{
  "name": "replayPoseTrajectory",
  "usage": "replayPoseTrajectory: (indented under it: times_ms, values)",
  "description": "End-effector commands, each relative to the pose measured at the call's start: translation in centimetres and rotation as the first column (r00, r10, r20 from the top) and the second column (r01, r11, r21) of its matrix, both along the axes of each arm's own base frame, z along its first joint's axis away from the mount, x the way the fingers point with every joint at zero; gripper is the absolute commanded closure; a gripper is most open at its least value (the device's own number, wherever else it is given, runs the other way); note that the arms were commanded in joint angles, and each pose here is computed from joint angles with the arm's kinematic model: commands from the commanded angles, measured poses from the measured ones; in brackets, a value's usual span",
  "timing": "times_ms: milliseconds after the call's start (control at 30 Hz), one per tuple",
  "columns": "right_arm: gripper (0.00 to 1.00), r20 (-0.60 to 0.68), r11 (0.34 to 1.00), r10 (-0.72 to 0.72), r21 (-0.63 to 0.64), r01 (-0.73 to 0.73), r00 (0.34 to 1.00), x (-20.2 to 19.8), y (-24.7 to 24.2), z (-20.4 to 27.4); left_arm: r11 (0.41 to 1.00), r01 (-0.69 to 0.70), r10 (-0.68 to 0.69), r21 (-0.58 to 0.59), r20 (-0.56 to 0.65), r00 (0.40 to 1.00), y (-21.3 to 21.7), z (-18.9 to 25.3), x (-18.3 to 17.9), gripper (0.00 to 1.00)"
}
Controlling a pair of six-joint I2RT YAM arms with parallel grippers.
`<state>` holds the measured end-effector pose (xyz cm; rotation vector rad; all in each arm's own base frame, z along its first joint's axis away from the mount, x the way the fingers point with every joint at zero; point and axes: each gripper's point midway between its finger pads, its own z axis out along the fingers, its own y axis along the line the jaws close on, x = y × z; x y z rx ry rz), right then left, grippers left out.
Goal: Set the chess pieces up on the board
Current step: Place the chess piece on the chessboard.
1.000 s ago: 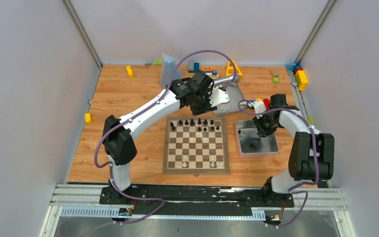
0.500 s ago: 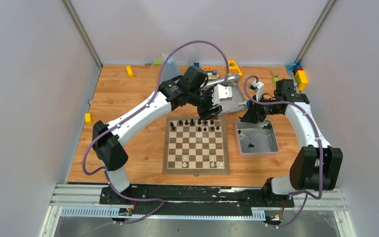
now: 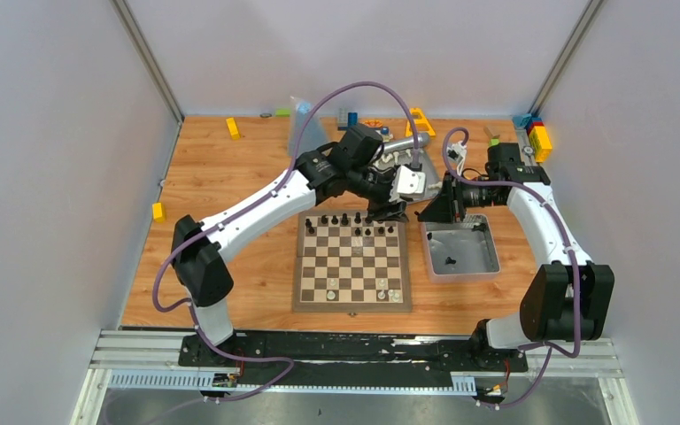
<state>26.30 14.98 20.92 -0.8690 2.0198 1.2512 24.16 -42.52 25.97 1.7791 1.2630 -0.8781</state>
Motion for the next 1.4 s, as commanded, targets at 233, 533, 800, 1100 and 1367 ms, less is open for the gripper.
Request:
replayPoseTrajectory:
  times_ms: [233,533,800,1100,1367]
  values:
    - [1.00,0.012,0.992,0.048,0.113,-0.049,0.999,-0.6,1.0,2.0,0.998,0.056,-0.057,0.009,0.097,0.994,-1.9,-1.2,0.3,0.48]
    - [1.00,0.001,0.993,0.047,0.107,-0.047,0.999,-0.7,1.0,1.5,0.999,0.037,-0.038,0.014,0.093,0.995,-2.5,-1.5,0.7,0.52]
    - [1.00,-0.008,0.995,0.045,0.092,-0.044,0.999,-0.8,0.9,0.8,1.000,0.026,-0.027,0.012,0.085,0.996,-2.7,-1.4,0.8,0.57]
    - [1.00,-0.012,0.995,0.044,0.085,-0.042,0.999,-0.8,0.8,0.5,1.000,0.027,-0.027,0.004,0.078,0.997,-2.9,-1.0,0.7,0.61]
    - [1.00,-0.017,0.995,0.068,0.079,-0.067,0.998,-1.2,1.5,0.3,0.999,0.035,-0.035,0.004,0.072,0.997,-3.1,-1.0,0.5,0.66]
